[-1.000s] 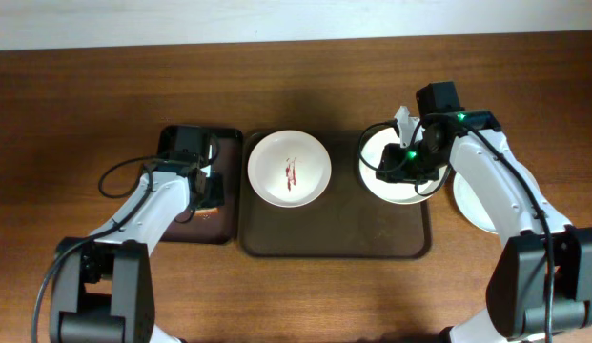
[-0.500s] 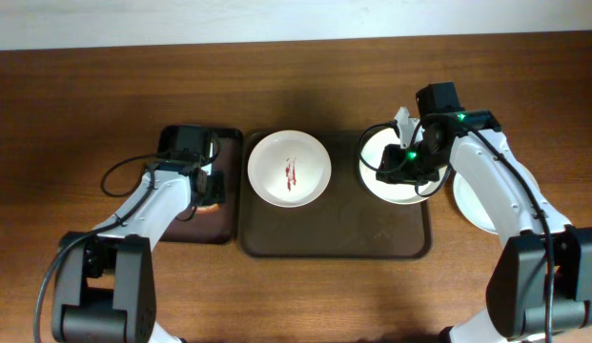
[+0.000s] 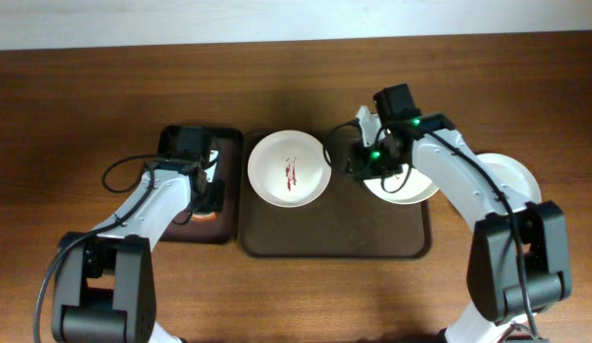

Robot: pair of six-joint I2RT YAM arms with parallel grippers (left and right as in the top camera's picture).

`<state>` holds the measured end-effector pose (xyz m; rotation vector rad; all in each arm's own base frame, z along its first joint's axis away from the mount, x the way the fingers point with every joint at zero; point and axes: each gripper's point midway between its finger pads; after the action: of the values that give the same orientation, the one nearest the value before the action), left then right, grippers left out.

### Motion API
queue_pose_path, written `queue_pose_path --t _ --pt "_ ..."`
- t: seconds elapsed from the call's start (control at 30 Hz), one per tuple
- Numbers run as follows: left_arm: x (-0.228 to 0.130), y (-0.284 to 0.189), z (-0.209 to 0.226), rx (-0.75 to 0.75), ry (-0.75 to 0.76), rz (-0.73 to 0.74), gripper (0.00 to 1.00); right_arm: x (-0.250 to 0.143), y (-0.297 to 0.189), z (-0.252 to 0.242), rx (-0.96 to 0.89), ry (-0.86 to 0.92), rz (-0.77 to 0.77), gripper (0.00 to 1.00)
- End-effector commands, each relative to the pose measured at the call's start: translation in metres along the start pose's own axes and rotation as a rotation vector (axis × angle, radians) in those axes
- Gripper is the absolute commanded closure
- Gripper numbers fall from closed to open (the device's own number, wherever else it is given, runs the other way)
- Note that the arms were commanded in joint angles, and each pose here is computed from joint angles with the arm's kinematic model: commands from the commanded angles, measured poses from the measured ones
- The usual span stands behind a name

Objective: Clean dirty plates on tray and stack at the side

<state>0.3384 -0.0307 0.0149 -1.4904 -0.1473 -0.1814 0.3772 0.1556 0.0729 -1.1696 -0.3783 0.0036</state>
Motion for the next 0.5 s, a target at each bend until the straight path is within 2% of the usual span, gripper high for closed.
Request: queue_pose_path --t 0.0,0.17,0.23,0.4,0.47 --pt "-0.003 0.005 -0.006 -0.032 0.017 0.018 1.0 0.011 0.023 0.007 -0.006 0.018 -0.021 0.59" --pt "-0.002 0.005 -0.006 -0.032 0.017 0.016 0.98 0.009 0.064 0.017 0.009 -0.02 0.004 0.57" --pt "-0.002 0.005 -0.006 -0.032 0.017 0.015 0.98 0.003 0.078 0.014 -0.007 0.032 0.03 0.59" --pt "-0.001 0.005 -0.007 -0.032 0.016 0.011 1.0 -0.01 0.081 0.012 -0.015 0.082 0.082 0.87" --pt "0.002 0.005 -0.007 -0.034 0.015 -0.001 1.0 -0.019 0.077 0.012 -0.022 0.094 0.119 0.91"
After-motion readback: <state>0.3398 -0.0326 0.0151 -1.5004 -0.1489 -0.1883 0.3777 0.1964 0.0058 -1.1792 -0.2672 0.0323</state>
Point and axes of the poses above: each gripper's point midway between its finger pads, its own y axis out along the fingers, its own z axis along the line the jaws close on, x = y × z, and after that the axes turned 5 degrees about -y, right-handed
